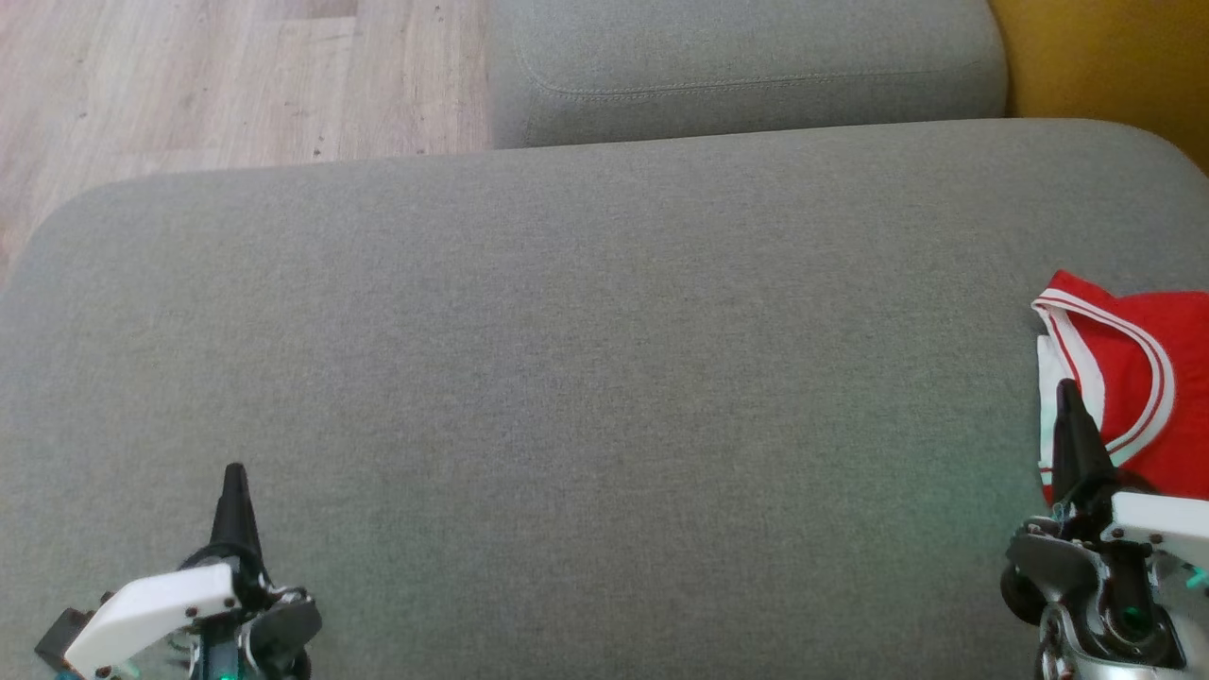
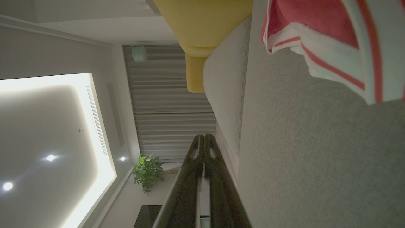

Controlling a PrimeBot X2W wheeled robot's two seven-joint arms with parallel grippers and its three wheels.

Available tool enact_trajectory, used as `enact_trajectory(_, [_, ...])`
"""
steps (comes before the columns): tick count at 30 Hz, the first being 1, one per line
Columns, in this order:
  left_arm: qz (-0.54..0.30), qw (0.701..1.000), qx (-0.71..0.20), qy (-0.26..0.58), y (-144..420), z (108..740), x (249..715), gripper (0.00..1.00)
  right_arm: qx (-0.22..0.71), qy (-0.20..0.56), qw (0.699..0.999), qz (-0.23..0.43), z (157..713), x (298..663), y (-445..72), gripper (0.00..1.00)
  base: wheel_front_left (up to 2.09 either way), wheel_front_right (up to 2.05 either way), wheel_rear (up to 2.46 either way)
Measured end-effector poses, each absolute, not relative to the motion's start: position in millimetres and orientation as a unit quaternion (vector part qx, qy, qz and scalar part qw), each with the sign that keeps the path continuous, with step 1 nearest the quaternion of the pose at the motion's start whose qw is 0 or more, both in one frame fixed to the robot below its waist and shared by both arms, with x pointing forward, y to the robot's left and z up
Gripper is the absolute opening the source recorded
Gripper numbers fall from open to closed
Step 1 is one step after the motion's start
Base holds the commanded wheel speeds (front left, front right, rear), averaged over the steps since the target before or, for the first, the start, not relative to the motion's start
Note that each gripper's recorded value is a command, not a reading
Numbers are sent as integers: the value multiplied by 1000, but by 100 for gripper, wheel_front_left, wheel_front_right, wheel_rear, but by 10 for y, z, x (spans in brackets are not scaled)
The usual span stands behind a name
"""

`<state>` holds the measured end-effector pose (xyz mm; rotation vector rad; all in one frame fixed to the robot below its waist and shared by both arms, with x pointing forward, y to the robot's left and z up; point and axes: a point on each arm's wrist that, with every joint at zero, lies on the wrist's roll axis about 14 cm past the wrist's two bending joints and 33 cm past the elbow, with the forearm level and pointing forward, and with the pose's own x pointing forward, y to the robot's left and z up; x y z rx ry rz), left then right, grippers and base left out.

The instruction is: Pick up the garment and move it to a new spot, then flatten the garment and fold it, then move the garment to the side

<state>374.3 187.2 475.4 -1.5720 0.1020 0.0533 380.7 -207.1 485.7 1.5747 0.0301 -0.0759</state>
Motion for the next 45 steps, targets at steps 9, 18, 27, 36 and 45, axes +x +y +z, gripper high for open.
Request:
enact_trajectory(9, [24,705,-707,46,1872,4754,3743,0,708,14,705,-34,4857,3807,-2071,0,0,0,0])
enact_trajectory(18, [24,705,-707,46,1872,4754,3743,0,708,14,705,-34,4857,3807,-2071,0,0,0,0])
enact_trajectory(27, [24,705,-707,46,1872,4754,3743,0,708,14,705,-34,4857,3807,-2071,0,0,0,0])
enact_trajectory(36, [24,705,-707,46,1872,4754,3743,0,708,14,705,-34,4857,3807,-2071,0,0,0,0])
enact_trajectory(45, [24,705,-707,46,1872,4754,3743,0,708,14,705,-34,4858,3807,-2071,0,0,0,0])
